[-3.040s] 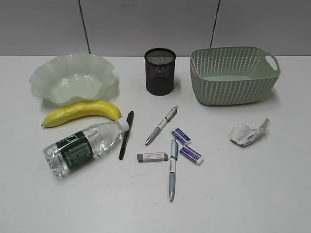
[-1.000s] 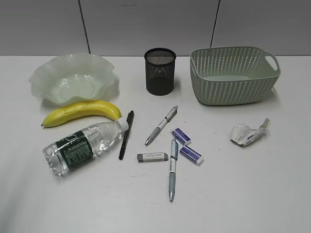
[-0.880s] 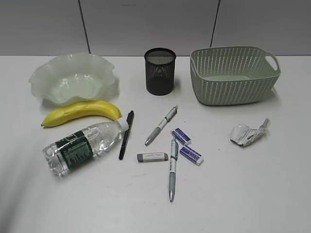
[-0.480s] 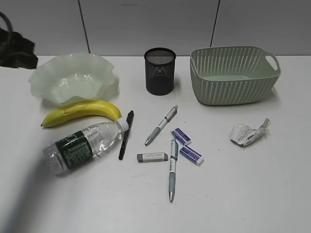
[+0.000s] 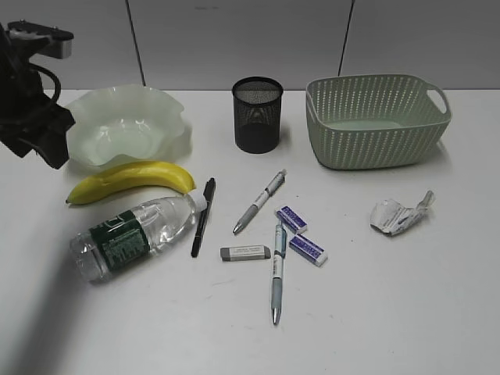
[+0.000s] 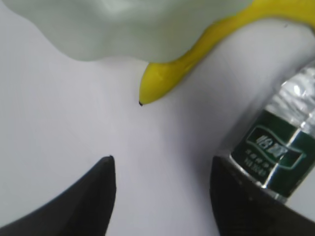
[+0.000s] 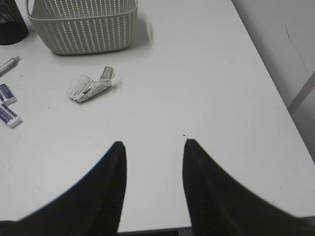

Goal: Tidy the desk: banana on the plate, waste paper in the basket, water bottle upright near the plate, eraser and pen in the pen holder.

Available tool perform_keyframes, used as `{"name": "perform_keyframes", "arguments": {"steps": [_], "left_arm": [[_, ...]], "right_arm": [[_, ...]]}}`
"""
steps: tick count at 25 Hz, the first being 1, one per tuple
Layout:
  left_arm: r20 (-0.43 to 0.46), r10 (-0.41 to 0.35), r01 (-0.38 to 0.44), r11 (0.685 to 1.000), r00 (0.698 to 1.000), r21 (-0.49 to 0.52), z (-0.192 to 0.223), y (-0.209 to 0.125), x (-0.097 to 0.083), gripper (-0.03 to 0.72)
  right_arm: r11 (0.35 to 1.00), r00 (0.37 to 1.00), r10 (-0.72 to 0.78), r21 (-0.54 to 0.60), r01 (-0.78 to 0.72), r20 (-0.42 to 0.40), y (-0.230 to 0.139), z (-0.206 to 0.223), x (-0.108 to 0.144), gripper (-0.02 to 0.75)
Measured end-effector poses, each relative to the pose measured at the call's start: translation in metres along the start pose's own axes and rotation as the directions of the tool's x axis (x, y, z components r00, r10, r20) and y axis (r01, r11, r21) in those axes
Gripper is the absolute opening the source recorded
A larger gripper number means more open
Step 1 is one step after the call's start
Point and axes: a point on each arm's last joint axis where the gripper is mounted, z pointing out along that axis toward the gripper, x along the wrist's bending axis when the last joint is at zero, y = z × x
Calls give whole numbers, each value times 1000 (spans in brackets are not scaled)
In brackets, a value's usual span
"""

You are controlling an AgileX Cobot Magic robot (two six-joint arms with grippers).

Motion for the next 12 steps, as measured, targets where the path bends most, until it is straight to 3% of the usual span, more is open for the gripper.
{"name": "perform_keyframes", "arguments": {"steps": [6, 12], "left_arm": [[31, 29, -31, 999, 999, 43, 23, -11, -3, 456], [126, 74, -71, 997, 989, -27, 59, -29, -15, 456]], "right_arm": [[1000, 1000, 0, 0, 0, 0, 0, 0, 0, 318], [1000, 1000, 0, 0, 0, 0, 0, 0, 0, 318]]}}
